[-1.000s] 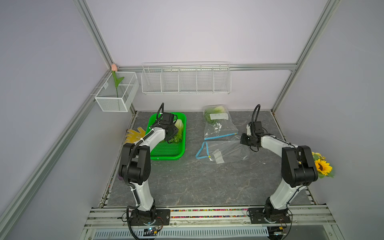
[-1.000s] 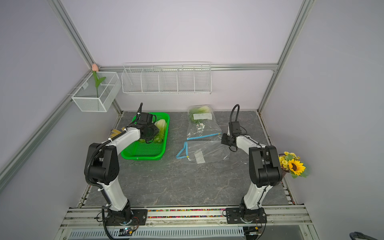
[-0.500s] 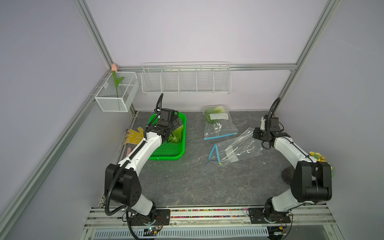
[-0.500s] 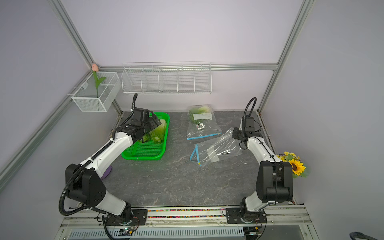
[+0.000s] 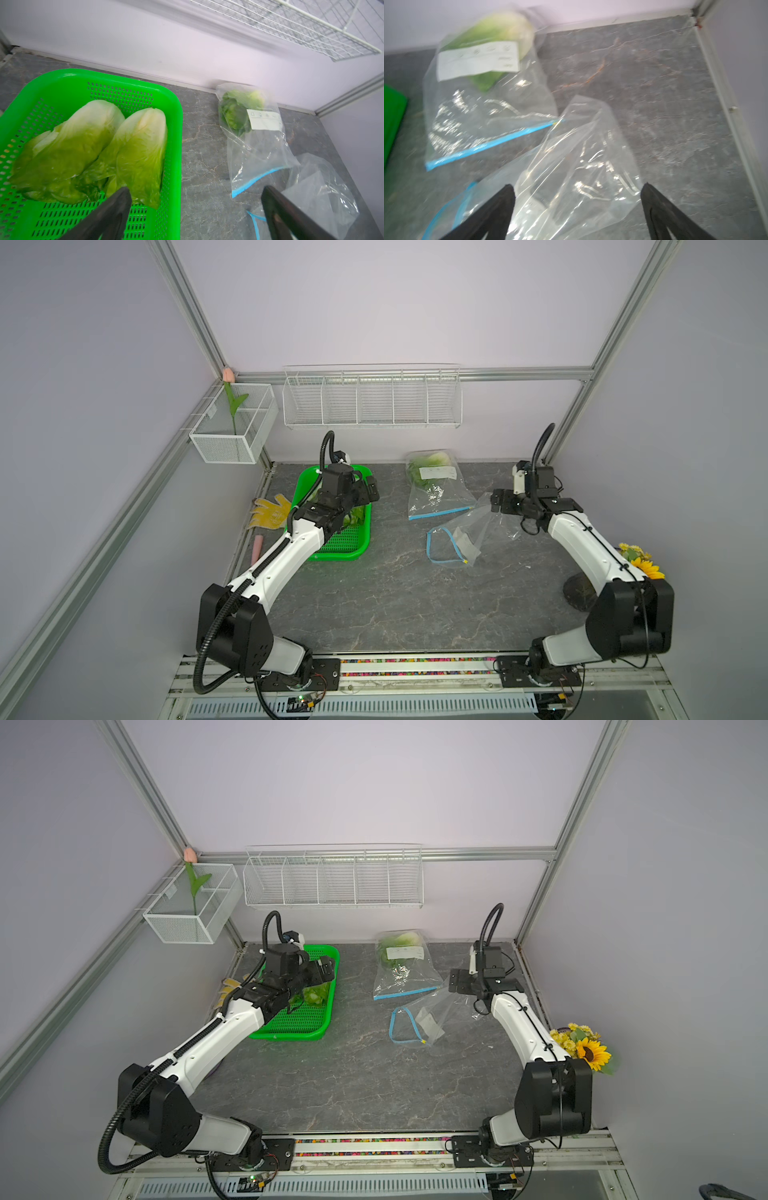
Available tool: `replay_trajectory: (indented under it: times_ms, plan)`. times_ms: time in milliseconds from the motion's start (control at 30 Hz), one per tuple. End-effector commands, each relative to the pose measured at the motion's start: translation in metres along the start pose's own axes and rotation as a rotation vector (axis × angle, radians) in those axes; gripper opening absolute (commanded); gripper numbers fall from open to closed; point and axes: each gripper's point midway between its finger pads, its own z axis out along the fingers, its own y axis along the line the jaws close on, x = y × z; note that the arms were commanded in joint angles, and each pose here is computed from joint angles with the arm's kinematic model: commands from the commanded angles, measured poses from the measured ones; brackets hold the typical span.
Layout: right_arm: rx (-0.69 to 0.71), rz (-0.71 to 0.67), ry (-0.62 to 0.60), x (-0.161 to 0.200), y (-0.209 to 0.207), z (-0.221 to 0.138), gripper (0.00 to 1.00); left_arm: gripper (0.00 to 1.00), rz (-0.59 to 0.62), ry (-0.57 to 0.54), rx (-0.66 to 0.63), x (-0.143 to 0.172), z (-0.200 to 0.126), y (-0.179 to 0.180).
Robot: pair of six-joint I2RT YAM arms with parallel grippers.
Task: Open the zip-top bag and take out the chinese cabbages
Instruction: Move the zipper food storage bag to the center of the board.
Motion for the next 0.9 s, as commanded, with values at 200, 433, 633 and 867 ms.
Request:
replay_trajectory:
  times_ms: [200,433,633,867]
  plan:
    - [-0.127,-0.415,0.079,0.075,0.134,-0.016,0.95,0.99,0.218,-0.159,0.065,-0.024,-0.041,-0.01]
    - [-0.031,-0.548,0.163,0.09,0.139,0.014,0.89,0.99,0.277,-0.234,0.049,-0.025,-0.062,-0.003]
    - [0.085,-0.576,0.209,0.073,0.091,0.016,0.39,0.99,0.271,-0.218,0.028,-0.021,-0.062,0.002]
    - [0.233,-0.712,0.224,0.047,0.032,0.014,0.23,0.99,0.262,-0.215,0.046,-0.022,-0.057,-0.002]
